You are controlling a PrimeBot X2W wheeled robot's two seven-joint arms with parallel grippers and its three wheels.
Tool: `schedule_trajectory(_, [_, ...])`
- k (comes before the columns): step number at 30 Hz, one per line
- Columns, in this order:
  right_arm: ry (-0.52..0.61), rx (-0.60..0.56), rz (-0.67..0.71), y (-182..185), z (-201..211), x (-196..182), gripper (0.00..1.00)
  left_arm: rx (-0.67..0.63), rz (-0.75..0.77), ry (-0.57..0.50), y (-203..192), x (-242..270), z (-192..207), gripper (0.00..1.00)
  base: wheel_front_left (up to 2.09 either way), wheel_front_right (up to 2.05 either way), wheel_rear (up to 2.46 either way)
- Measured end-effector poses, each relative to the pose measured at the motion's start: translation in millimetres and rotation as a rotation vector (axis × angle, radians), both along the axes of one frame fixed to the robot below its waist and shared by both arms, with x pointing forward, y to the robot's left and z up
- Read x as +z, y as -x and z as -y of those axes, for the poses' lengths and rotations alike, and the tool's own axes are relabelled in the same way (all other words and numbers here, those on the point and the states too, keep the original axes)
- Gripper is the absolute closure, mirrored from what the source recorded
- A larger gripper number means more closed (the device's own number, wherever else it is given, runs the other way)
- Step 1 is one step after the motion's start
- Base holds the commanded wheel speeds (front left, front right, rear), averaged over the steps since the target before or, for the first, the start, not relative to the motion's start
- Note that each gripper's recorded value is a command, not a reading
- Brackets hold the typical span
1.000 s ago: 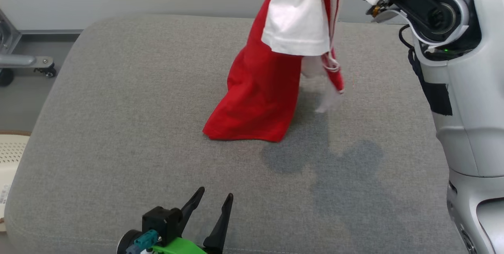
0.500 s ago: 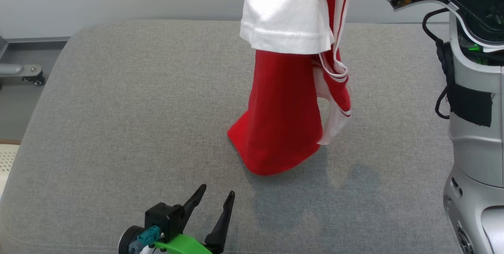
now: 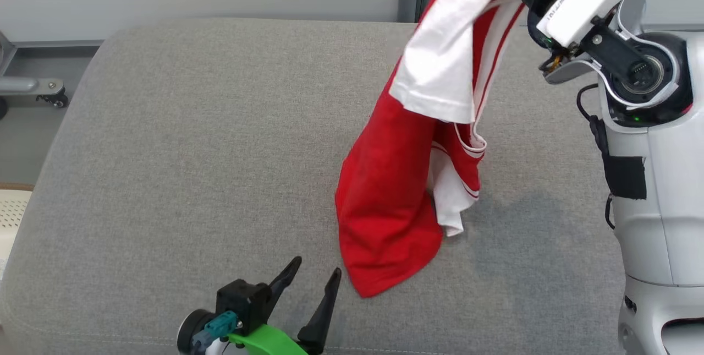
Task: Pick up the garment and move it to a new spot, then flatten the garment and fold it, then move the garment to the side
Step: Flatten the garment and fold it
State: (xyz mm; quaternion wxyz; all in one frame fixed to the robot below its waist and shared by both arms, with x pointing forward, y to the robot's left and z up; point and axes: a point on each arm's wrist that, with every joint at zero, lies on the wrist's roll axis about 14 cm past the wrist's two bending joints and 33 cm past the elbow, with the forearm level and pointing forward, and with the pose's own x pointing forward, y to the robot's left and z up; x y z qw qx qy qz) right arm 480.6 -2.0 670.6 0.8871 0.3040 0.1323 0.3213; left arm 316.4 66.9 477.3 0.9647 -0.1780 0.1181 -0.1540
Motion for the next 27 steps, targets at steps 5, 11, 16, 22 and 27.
schedule_trajectory(5, [0.081,-0.216,-0.073,-39.4,41.6,-49.7,1.0,-0.046,0.02,0.011,-9.0,7.1,12.1,0.0,0.0,0.0,0.0])
schedule_trajectory(11, [0.225,-0.38,-0.137,-70.2,80.9,-104.9,1.0,-0.082,0.037,0.02,-20.4,12.2,21.3,0.0,0.0,0.0,0.0])
schedule_trajectory(16, [0.269,-0.421,-0.226,-75.4,89.7,-160.9,1.0,-0.122,0.024,0.061,-26.4,10.2,31.1,0.0,0.0,0.0,0.0])
schedule_trajectory(22, [0.251,-0.403,-0.331,-56.4,80.8,-203.0,1.0,-0.226,-0.042,0.173,-13.4,6.2,63.7,0.0,0.0,0.0,0.0])
schedule_trajectory(27, [0.208,-0.436,-0.341,-53.2,92.3,-205.6,1.0,-0.368,-0.09,0.271,2.4,12.7,103.2,0.0,0.0,0.0,0.0])
